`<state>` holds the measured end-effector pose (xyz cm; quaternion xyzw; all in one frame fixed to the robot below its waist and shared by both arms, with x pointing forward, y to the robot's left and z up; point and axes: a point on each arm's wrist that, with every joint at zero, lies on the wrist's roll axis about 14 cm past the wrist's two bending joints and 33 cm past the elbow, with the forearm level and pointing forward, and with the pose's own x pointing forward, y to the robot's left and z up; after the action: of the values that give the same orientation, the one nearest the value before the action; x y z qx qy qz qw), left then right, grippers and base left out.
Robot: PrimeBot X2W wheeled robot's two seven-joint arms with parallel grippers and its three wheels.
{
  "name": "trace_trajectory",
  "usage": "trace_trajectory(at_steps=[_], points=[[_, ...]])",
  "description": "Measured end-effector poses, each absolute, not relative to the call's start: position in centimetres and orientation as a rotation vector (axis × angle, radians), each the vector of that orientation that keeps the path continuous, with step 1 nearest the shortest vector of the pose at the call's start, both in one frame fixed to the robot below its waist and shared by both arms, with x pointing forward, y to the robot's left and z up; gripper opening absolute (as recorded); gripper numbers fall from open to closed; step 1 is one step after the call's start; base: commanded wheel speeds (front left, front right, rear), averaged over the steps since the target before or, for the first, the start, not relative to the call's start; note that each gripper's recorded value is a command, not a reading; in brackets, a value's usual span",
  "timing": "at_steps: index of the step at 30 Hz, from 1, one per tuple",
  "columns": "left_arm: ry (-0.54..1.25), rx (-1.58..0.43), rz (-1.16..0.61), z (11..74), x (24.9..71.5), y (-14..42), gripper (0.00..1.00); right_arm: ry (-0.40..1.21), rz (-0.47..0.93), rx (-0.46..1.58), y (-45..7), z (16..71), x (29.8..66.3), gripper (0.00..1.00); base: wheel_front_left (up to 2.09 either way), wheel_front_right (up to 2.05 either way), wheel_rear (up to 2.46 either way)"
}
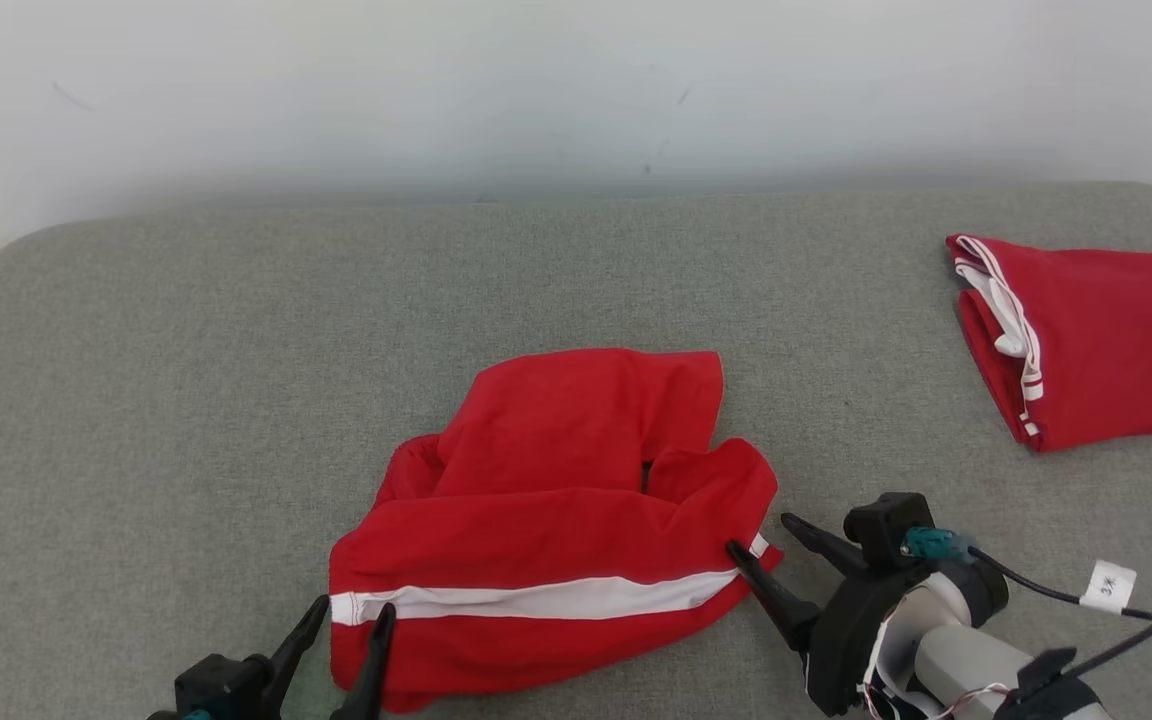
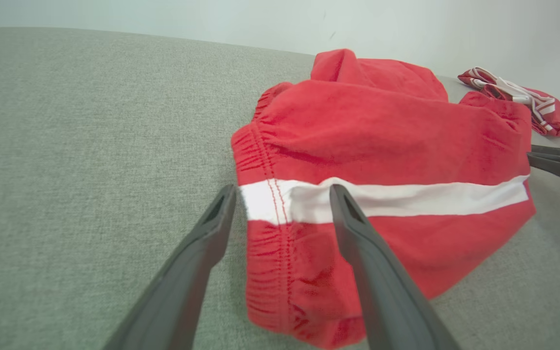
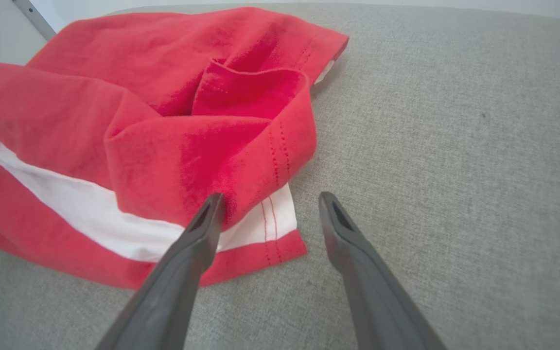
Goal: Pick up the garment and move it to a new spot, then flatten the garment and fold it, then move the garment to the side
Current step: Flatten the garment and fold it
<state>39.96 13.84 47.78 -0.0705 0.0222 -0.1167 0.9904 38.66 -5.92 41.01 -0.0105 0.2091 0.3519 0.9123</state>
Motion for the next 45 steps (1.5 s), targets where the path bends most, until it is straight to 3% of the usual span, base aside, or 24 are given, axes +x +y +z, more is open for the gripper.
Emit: trace_trajectory(at_steps=[12,13,14,15,16,17,34,45], points=[[0.146,-0.155,-0.240,45.5,40.8,13.8,1.00,0.526,0.792,-0.123,-5.4,39.4,39.1,1.00,0.00,0.00,0.00],[0.155,-0.160,-0.239,45.2,40.9,13.8,1.00,0.530,0.795,-0.122,-5.3,39.3,39.1,0.92,0.00,0.00,0.00],[0.166,-0.159,-0.238,44.8,40.9,13.9,1.00,0.539,0.797,-0.125,-5.4,39.1,39.0,0.72,0.00,0.00,0.00],[0.178,-0.178,-0.230,44.4,40.9,13.9,0.36,0.549,0.799,-0.116,-5.2,38.9,38.9,0.14,0.00,0.00,0.00],[0.184,-0.178,-0.230,44.2,41.0,13.8,0.15,0.551,0.801,-0.110,-5.1,38.8,38.9,0.00,0.00,0.00,0.00],[0.186,-0.176,-0.231,44.1,41.0,13.8,0.00,0.551,0.805,-0.109,-4.9,38.8,38.8,0.00,0.00,0.00,0.00],[0.031,-0.146,-0.254,48.6,41.5,13.6,0.00,0.374,0.808,0.079,-3.6,44.1,39.1,0.00,0.00,0.00,0.00],[-0.154,0.001,-0.313,56.6,43.9,14.4,0.00,0.195,0.833,0.170,-3.0,51.9,41.5,0.00,0.00,0.00,0.00]])
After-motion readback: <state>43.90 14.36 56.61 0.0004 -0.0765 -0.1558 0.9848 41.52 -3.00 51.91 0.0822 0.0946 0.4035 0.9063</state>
